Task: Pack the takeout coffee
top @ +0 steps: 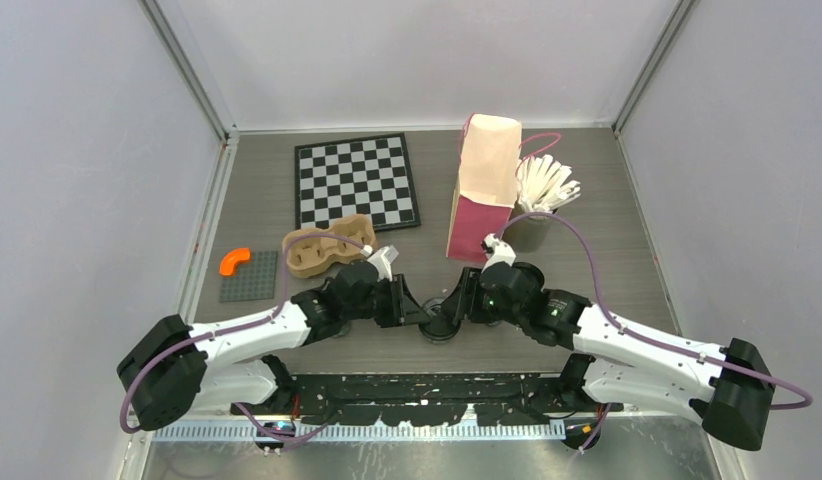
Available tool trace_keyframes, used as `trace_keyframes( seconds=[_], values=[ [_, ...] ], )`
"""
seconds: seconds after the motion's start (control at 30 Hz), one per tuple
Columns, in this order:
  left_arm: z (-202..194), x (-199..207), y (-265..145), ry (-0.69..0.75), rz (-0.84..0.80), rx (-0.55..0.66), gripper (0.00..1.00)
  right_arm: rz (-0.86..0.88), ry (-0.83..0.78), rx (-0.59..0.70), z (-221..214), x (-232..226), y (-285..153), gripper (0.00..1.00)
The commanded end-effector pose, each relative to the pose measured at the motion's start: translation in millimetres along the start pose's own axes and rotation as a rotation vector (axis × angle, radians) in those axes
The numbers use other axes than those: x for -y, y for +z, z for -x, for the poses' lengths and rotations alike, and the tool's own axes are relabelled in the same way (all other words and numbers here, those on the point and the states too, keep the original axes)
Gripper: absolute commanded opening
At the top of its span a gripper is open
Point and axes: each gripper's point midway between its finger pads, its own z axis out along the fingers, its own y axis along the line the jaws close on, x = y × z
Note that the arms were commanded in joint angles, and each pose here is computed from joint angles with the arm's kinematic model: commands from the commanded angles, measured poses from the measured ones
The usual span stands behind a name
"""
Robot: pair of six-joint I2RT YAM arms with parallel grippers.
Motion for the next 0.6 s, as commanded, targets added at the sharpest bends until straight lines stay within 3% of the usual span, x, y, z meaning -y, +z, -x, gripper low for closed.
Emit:
trace_keyframes(
  seconds=[0.0,0.2,0.57],
  values=[
    [-25,-54,-2,-0.012,0.213,-0.075,0.26,-0.078,-0.070,-0.089,-17,18,-8,0.54],
    [-22,-47,-4,0.019,0.194,-0.072,0.26,-0.087,-0.103,-0.129,-21,17,-6,0.56],
    [-20,-21,-11,0.062,0.103,-0.099,0.29,-0.039,-0.161,-0.203,-40,17,11,0.38]
  ],
)
